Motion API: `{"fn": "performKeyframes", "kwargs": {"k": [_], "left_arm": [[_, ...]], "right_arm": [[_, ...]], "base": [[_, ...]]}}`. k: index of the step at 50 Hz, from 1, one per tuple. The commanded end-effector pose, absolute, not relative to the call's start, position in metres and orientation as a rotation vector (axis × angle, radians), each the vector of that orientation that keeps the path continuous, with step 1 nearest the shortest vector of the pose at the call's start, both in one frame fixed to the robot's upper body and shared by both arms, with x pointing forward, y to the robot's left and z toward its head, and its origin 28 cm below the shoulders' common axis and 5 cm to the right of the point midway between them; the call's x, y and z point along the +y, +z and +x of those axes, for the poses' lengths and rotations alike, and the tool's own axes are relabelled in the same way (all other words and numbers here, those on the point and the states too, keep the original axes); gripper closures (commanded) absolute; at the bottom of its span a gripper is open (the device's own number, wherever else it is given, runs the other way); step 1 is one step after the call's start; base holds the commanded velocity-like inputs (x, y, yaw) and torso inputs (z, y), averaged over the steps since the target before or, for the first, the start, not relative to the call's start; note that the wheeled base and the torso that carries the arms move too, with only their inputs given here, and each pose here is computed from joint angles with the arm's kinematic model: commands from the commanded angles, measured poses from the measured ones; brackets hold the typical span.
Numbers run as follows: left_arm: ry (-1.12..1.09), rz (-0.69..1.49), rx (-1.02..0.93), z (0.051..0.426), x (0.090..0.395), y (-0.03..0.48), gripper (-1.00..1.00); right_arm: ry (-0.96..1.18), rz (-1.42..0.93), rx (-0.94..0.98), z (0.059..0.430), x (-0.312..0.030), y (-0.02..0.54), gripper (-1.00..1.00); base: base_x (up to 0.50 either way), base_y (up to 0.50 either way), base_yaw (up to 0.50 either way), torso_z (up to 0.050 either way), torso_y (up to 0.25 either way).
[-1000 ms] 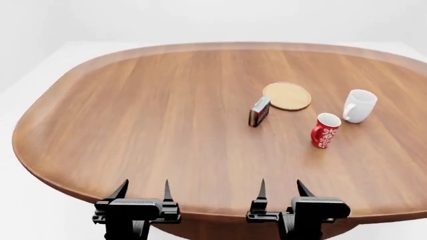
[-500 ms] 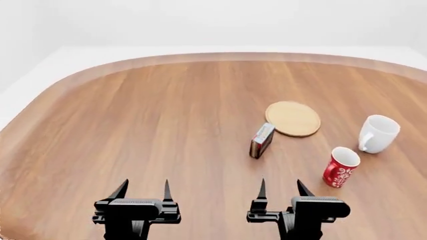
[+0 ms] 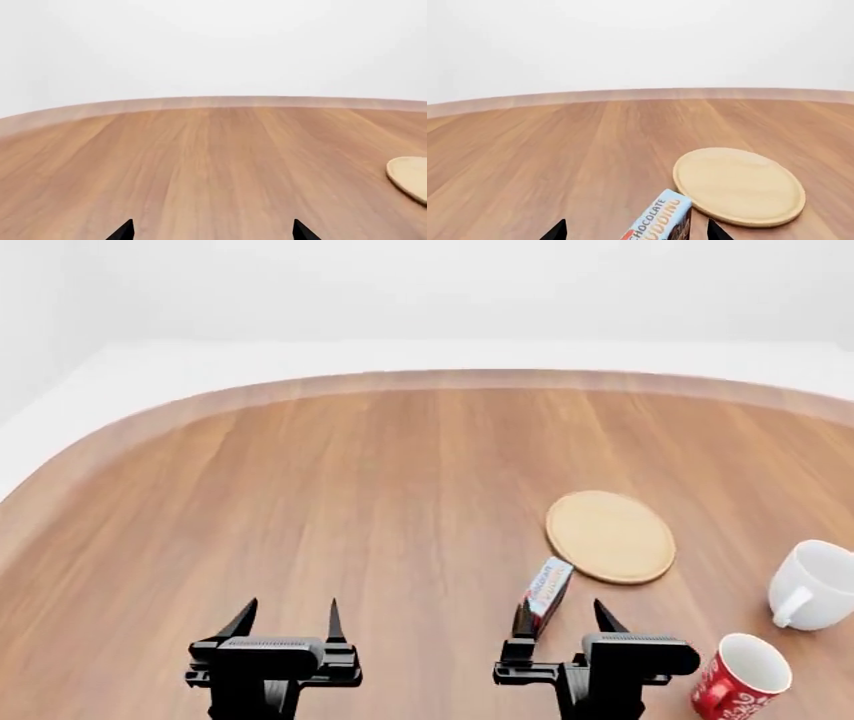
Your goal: Put the chocolate pudding to the left of the plate.
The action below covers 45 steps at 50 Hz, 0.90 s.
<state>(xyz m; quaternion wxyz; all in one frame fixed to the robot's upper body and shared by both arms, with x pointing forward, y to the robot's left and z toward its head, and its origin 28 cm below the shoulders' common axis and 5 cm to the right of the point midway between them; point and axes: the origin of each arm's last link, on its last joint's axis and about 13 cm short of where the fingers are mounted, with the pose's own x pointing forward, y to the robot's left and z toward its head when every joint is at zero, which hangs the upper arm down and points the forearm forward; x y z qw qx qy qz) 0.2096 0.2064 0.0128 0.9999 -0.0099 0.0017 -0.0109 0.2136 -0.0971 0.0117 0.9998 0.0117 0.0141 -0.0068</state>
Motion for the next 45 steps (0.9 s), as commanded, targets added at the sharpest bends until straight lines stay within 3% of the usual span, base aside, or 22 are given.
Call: {"fn": "performKeyframes", "kwargs": {"k": [1, 8, 33, 45], "left_arm": [[-0.021, -0.020, 0.003, 0.209, 0.206, 0.013, -1.00], [-0.020, -0.020, 0.002, 0.209, 0.206, 0.013, -1.00], [-0.018, -0.022, 0.000, 0.209, 0.207, 0.013, -1.00], [-0.009, -0.007, 0.001, 0.208, 0.206, 0.014, -1.00]], "right_arm": [[-0.013, 0.025, 0.026, 0.213, -0.097, 0.012, -1.00], [-0.015, 0.026, 0.026, 0.213, -0.097, 0.012, -1.00], [-0.009, 0.027, 0.028, 0.213, -0.097, 0.013, -1.00], [-0.055, -0.003, 0.183, 0.219, -0.095, 0.038, -1.00]], "base": [[0.50, 0.00, 0.00, 0.000, 0.000], [0.43, 0.00, 0.00, 0.000, 0.000], [0.07, 0.00, 0.00, 0.000, 0.000], [0.00, 0.00, 0.00, 0.000, 0.000]]}}
